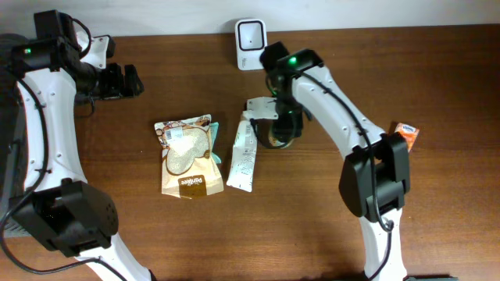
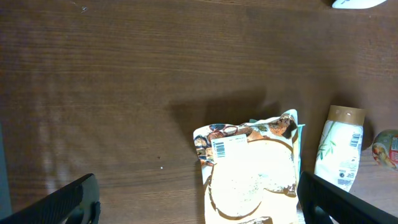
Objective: Scan the item barcode
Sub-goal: 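Lower right gripper over the jar lid and align with it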
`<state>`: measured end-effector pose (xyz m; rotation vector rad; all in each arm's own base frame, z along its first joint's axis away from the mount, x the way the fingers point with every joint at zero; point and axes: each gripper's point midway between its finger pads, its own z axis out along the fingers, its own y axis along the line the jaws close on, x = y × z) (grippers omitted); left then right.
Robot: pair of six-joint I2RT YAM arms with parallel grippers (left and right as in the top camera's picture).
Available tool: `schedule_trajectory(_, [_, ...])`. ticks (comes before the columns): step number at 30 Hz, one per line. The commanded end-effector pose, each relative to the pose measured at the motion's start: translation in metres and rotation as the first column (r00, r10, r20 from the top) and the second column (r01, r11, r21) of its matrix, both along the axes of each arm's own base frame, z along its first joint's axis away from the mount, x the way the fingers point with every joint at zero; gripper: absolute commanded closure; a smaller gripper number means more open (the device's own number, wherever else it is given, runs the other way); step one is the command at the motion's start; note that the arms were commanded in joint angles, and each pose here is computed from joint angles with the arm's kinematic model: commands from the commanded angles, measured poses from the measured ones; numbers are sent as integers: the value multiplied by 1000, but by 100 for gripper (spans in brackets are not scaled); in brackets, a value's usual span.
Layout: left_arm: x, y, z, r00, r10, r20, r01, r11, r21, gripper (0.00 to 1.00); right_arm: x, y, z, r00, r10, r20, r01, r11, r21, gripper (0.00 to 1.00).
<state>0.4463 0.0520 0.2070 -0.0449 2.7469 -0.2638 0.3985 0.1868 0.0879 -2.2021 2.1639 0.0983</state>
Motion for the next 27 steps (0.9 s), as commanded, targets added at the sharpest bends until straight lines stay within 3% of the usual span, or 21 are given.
schedule_trajectory(1, [-1, -2, 12, 999, -18, 31, 18, 1000, 5, 1, -3, 0, -1, 992, 127, -21, -125, 989, 81, 37])
schedule_trajectory(3, [-1, -2, 12, 999, -18, 31, 18, 1000, 5, 1, -7, -2, -7, 992, 119, -47, -115, 989, 90, 35])
schedule_trajectory(5, [-1, -2, 12, 999, -18, 31, 18, 1000, 5, 1, -11, -2, -9, 991, 119, -61, -113, 989, 95, 25])
schedule_trajectory(6, [-1, -2, 12, 999, -18, 31, 18, 1000, 5, 1, -12, -1, -10, 991, 118, -65, -111, 989, 98, 1])
schedule_trajectory(11, [-1, -2, 12, 999, -18, 31, 18, 1000, 5, 1, -13, 4, -9, 993, 92, -76, -83, 989, 120, 2])
schedule_trajectory(17, [-1, -2, 12, 999, -18, 31, 18, 1000, 5, 1, 12, 13, 17, 957, -285, -57, 290, 945, 151, 2])
schedule_trajectory(20, [-1, -2, 12, 999, -18, 31, 18, 1000, 5, 1, 22, 17, 52, 813, -575, -92, 581, 795, 176, 2])
schedule_trajectory(23, [-1, -2, 12, 999, -18, 31, 18, 1000, 5, 1, 9, 9, 88, 463, -864, -198, 886, 455, 87, 2])
schedule_trajectory(24, [-1, -2, 12, 999, -18, 31, 18, 1000, 5, 1, 3, 5, 95, 391, -896, -210, 920, 389, 53, 2])
schedule_trajectory(27, [-1, -2, 12, 999, -18, 31, 18, 1000, 5, 1, -6, 10, 96, 370, -892, -259, 926, 377, 25, 2])
